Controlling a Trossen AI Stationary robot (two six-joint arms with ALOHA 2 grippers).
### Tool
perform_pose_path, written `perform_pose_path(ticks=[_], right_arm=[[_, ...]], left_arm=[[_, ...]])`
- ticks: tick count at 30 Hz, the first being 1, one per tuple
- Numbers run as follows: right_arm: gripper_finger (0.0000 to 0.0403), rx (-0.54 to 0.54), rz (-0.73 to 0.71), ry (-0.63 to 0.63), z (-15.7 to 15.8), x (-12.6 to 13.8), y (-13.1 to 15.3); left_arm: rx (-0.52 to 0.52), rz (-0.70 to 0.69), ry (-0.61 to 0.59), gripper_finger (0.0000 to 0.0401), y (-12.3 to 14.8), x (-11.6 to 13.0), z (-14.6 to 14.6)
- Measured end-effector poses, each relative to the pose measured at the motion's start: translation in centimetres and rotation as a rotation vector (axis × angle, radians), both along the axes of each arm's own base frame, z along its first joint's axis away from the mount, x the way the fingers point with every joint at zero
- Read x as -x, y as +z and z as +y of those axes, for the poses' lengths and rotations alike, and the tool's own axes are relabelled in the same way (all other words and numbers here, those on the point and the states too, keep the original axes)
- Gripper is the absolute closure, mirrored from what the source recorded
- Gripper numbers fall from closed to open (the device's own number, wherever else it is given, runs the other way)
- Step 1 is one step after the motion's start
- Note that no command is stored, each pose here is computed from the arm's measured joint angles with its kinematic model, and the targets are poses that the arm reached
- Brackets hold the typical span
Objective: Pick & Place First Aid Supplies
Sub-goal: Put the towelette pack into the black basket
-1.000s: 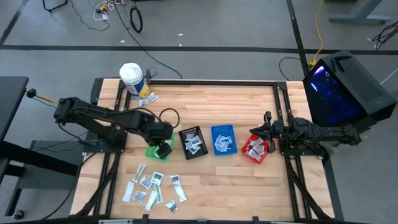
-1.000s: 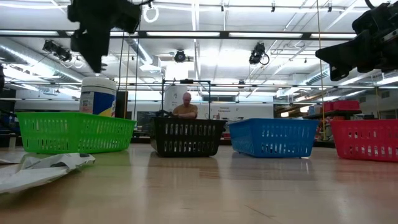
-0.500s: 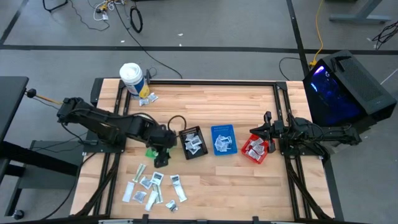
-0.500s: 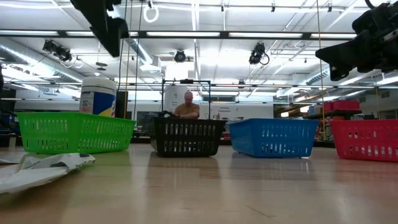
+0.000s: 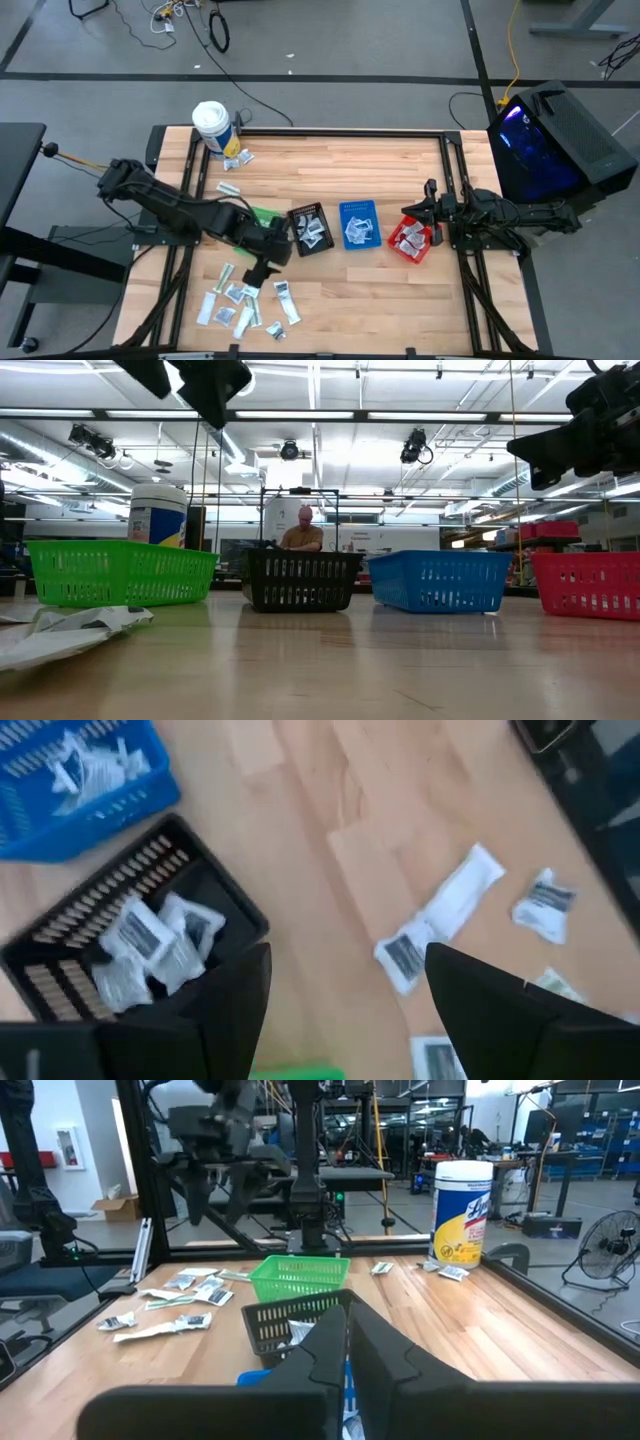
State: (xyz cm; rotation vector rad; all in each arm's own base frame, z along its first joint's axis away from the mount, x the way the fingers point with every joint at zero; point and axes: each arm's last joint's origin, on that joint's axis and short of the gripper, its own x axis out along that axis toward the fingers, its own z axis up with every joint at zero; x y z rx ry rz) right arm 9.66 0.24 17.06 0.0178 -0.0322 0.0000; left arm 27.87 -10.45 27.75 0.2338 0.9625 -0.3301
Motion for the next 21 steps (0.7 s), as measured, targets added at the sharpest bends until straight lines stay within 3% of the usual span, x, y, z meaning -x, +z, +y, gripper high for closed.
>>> perform_pose_path(ticks=[7,15,21], right_arm=[[0.0380,0.000,-0.004,0.000,0.0,0.0,0.0],[0.0380,0.000,-0.005,0.000,0.0,0.0,0.0],[0.0380,-0.001,-0.007,0.000,0.0,0.0,0.1]], left_arm=[[-0.042,0.031,-0.024,0.0125,-1.3,-0.5,-0.9],[-0.032,0.057,-0.264,0.0072,-2.5,-1.0,-2.0],[-0.124,0.019,-0.496,0.0043,-3.0,-0.5,-3.7]])
